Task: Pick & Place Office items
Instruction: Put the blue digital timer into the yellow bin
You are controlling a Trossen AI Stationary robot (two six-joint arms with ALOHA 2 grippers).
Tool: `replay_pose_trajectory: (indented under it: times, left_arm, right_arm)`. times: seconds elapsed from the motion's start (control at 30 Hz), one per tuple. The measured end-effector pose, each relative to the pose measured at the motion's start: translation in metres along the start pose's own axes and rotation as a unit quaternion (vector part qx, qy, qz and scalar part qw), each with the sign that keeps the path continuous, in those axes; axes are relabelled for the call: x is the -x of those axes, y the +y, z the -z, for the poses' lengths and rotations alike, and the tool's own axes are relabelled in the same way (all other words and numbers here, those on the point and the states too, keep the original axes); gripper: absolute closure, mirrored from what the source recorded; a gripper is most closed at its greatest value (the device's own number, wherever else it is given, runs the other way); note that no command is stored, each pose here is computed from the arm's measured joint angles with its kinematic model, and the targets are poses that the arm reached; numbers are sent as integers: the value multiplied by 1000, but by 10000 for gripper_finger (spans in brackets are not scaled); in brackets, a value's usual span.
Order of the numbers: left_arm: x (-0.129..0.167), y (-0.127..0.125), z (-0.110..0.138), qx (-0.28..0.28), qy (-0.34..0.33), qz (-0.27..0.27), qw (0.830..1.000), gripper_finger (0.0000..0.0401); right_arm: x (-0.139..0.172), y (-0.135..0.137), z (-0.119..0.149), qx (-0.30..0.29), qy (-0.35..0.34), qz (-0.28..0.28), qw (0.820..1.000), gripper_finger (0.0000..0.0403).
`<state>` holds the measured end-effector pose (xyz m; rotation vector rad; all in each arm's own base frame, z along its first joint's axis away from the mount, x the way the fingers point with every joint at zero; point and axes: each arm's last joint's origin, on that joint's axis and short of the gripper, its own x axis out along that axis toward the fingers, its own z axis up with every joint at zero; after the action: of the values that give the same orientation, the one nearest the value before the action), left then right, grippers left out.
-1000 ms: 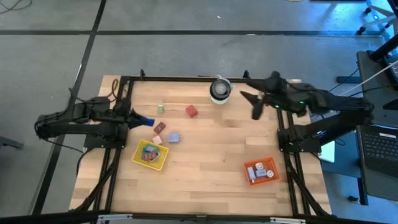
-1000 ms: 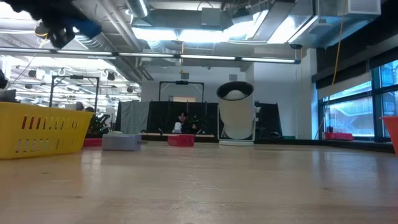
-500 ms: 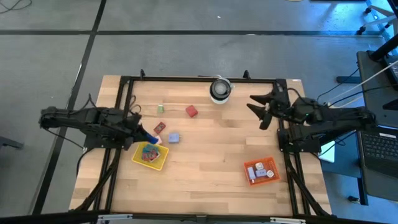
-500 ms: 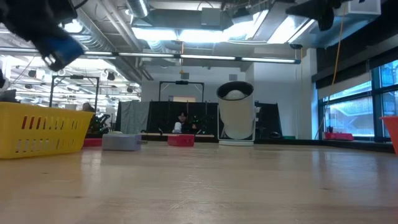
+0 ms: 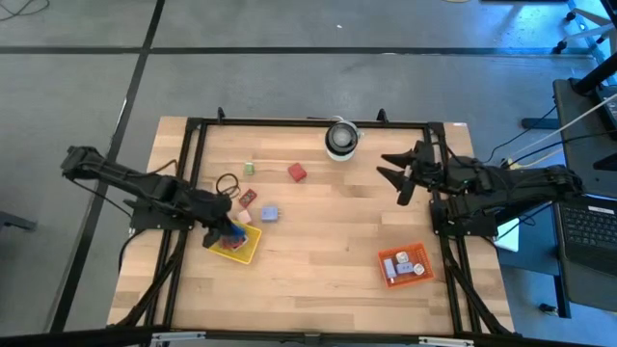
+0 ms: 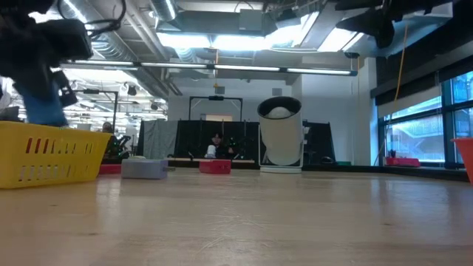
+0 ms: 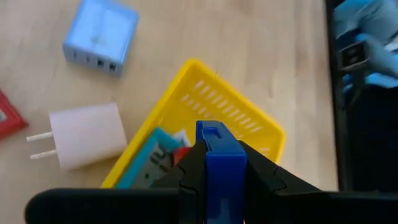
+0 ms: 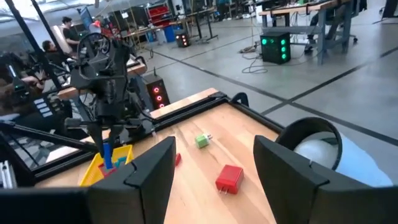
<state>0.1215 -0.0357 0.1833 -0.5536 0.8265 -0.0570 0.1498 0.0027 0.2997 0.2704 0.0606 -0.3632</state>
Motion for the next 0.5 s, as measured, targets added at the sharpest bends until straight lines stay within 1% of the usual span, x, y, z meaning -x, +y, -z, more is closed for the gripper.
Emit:
replay_pose_trajectory:
  times: [0.13, 0.27, 0.37, 0.5]
  left_arm:
    - [-12, -2, 1, 1, 20, -21, 1000, 345]
    - [-20, -7, -2, -8, 18, -6, 1000, 339]
    - [-21, -9, -4, -11, 8, 5, 1000, 324]
    - [-16, -16, -11, -15, 2, 21, 1000, 292]
  right_arm:
    - [-4, 1, 3, 7, 9, 3, 1000, 186]
    - [-7, 2, 4, 13, 14, 4, 1000, 186]
    - [-8, 3, 4, 19, 12, 4, 1000, 186]
    - [-8, 4, 3, 20, 10, -11, 1000, 186]
